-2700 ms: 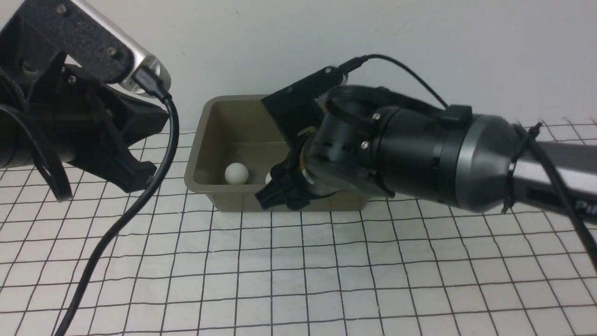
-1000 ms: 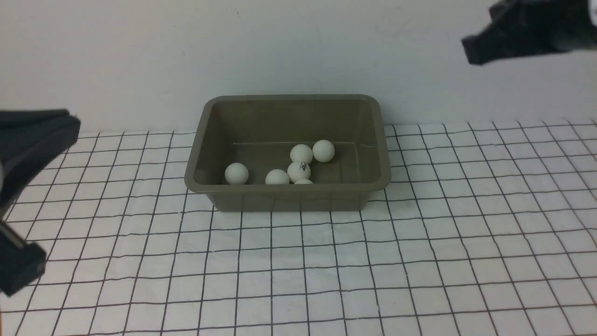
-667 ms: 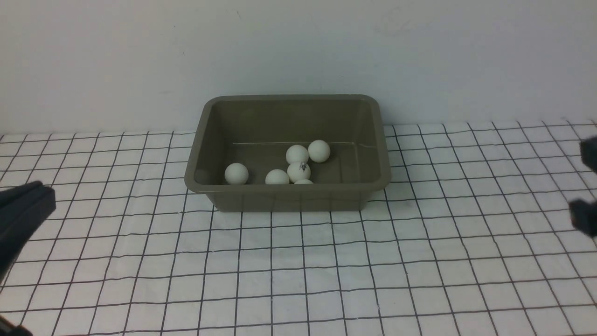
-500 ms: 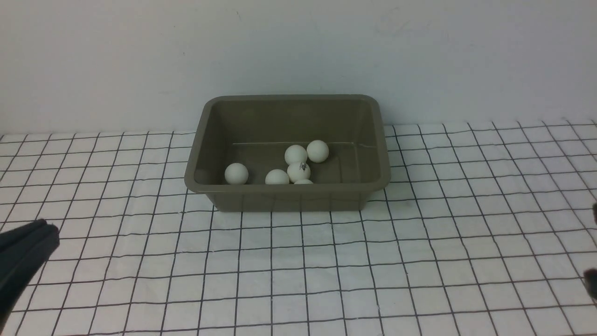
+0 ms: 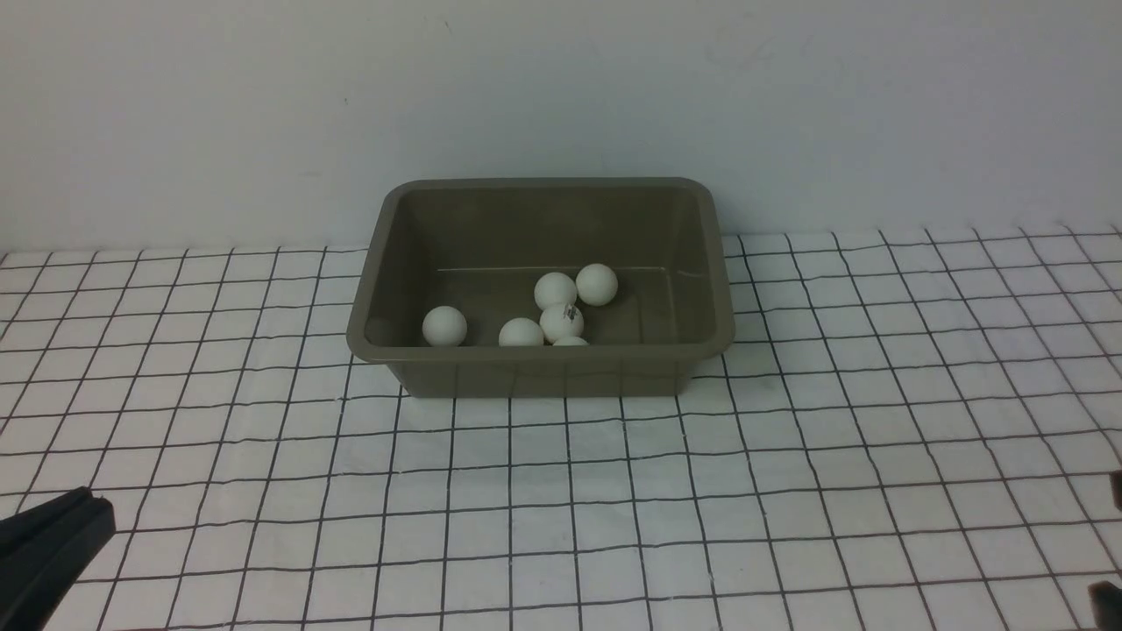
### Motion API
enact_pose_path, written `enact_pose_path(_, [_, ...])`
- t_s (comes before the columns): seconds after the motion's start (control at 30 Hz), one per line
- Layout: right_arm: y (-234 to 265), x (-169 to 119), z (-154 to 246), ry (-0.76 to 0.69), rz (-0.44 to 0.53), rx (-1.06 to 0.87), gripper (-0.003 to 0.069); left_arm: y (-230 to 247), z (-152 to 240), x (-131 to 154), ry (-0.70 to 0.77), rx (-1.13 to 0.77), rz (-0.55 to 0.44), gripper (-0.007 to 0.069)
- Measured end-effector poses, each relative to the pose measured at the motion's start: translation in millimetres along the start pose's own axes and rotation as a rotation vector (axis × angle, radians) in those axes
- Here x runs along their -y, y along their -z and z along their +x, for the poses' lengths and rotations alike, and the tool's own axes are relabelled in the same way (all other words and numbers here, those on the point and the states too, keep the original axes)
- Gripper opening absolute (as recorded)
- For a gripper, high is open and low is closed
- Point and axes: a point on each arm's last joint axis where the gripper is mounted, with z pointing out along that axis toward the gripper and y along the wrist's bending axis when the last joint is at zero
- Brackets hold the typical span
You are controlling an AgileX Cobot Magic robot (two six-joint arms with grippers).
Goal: Put the table tennis balls into the box on the white checkered tablecloth.
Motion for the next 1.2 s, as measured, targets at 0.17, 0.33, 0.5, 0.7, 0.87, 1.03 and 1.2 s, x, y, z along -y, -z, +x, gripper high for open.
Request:
enact_pose_path(0.17, [0,0,0,0.000,0.001,-0.001,-0.0018,0,3,-6,-0.120,-0.035,-0.072,-0.0004])
enact_pose_path(0.33, [0,0,0,0.000,0.003,-0.004,-0.0018,1,25,-15,-0.067,-0.084,-0.280,-0.0004])
enact_pose_path(0.5, [0,0,0,0.000,0.004,-0.005,-0.0018,6,64,-13,0.035,-0.072,-0.388,-0.0004])
enact_pose_path(0.7, [0,0,1,0.000,0.005,-0.007,-0.0018,-4,101,-15,0.188,-0.120,-0.437,-0.0004])
enact_pose_path(0.87, [0,1,1,0.000,0.006,-0.007,-0.0018,-7,123,-15,0.302,-0.163,-0.478,-0.0004])
enact_pose_path(1.03, [0,1,1,0.001,0.006,-0.007,-0.0018,-7,132,-18,0.422,-0.156,-0.535,-0.0004])
enact_pose_path(1.2, [0,1,1,0.001,0.006,-0.007,-0.0018,-5,133,-21,0.451,-0.139,-0.578,-0.0004])
